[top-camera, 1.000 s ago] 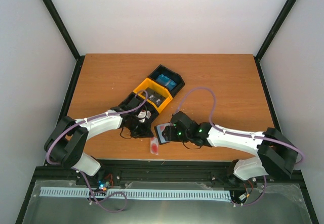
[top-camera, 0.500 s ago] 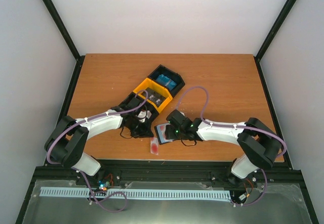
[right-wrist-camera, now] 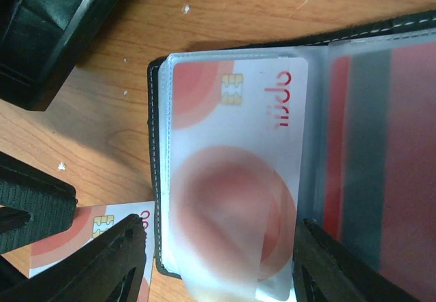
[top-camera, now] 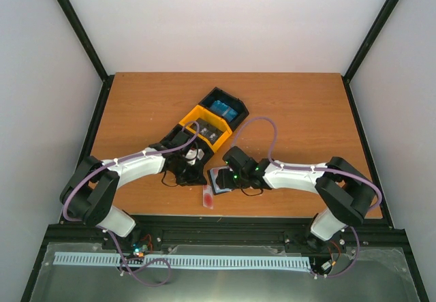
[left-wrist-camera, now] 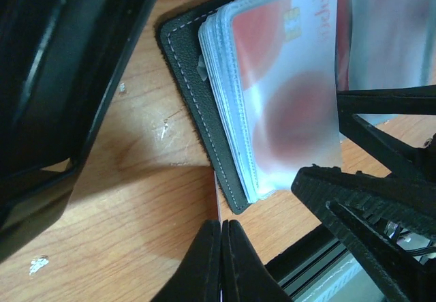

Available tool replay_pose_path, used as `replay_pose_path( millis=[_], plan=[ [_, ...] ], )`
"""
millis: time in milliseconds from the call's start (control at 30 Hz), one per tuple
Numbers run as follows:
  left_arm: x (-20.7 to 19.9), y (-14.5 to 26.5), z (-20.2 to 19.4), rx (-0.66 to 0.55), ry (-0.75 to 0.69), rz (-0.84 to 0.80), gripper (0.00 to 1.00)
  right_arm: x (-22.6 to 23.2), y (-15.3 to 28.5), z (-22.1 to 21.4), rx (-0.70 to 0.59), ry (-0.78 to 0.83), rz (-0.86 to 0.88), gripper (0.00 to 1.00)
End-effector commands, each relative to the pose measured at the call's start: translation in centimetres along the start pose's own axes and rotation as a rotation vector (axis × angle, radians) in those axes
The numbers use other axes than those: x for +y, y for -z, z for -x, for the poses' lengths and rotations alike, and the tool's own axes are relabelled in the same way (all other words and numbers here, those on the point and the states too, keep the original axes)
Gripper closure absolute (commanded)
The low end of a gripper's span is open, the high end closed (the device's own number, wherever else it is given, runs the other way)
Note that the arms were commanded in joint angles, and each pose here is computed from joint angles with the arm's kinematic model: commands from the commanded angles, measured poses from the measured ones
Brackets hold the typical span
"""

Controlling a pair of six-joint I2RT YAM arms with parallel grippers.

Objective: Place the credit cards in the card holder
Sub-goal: Insert the credit card into the card holder, then adjust the credit card.

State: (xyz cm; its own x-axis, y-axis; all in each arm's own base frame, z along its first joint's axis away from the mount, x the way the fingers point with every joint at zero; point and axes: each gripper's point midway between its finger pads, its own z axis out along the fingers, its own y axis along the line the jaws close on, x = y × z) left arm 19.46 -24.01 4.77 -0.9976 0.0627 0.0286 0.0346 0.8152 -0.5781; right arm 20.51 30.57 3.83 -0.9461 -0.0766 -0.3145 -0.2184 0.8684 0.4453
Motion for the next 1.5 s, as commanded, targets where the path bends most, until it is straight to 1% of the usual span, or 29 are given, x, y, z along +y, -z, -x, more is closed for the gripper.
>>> replay_pose_path(
  millis=[0, 100, 167, 267, 400, 533, 700, 767, 867, 933, 1000, 1100, 1167, 1267, 1333, 1467],
  plan=[
    [-1.3, -0.1, 0.6, -0.010, -0.050, -0.035, 0.99, 1.9, -0.3, 0.1, 0.019, 0.022, 0.083, 0.41],
    [-1.0, 0.1, 0.7, -0.021, -0.047, -0.016, 0.99, 0.5, -0.1, 0.2, 0.010, -0.003, 0.006, 0.41],
    [-0.9, 0.4, 0.8, -0.032, -0.050, -0.004, 0.99, -0.3, 0.8, 1.0, -0.036, -0.019, -0.053, 0.40],
    [-1.0, 1.1, 0.8, -0.050, -0.060, 0.006, 0.99, 0.0, 2.9, 2.3, -0.106, -0.009, -0.057, 0.37],
    [-2.1, 2.5, 1.2, -0.090, -0.104, -0.008, 0.99, 1.3, 6.6, 4.0, -0.185, 0.020, 0.012, 0.30],
    [-4.1, 4.8, 2.2, -0.161, -0.183, -0.029, 0.99, 2.1, 9.9, 4.8, -0.223, 0.041, 0.153, 0.26],
    [-9.4, 9.8, 4.5, -0.301, -0.325, -0.126, 0.99, 3.8, 15.8, 5.6, -0.303, 0.124, 0.366, 0.18],
    [-12.2, 12.6, 5.4, -0.370, -0.397, -0.195, 0.99, 4.4, 18.2, 5.9, -0.346, 0.161, 0.421, 0.14],
    [-17.3, 17.5, 5.8, -0.475, -0.539, -0.348, 0.99, 5.9, 21.9, 6.1, -0.411, 0.241, 0.503, 0.09],
    [-20.5, 20.7, 5.2, -0.524, -0.640, -0.462, 0.99, 7.3, 24.2, 6.0, -0.444, 0.298, 0.564, 0.07],
    [-23.1, 23.3, 4.0, -0.547, -0.735, -0.569, 0.99, 8.6, 25.9, 5.8, -0.452, 0.336, 0.619, 0.07],
    [-25.5, 25.8, 2.7, -0.547, -0.815, -0.681, 0.99, 10.6, 28.1, 5.8, -0.435, 0.371, 0.703, 0.07],
    [-26.2, 26.4, 2.1, -0.537, -0.831, -0.723, 0.99, 11.7, 29.0, 5.7, -0.409, 0.383, 0.758, 0.09],
    [-26.7, 27.0, 1.5, -0.525, -0.845, -0.763, 0.99, 12.9, 29.9, 5.6, -0.379, 0.393, 0.813, 0.16],
    [-26.6, 27.0, 1.1, -0.518, -0.851, -0.771, 0.99, 13.0, 30.0, 5.9, -0.380, 0.383, 0.806, 0.24],
    [-26.1, 27.1, 0.4, -0.525, -0.842, -0.776, 0.99, 13.0, 30.6, 6.0, -0.404, 0.365, 0.820, 0.46]
  ],
)
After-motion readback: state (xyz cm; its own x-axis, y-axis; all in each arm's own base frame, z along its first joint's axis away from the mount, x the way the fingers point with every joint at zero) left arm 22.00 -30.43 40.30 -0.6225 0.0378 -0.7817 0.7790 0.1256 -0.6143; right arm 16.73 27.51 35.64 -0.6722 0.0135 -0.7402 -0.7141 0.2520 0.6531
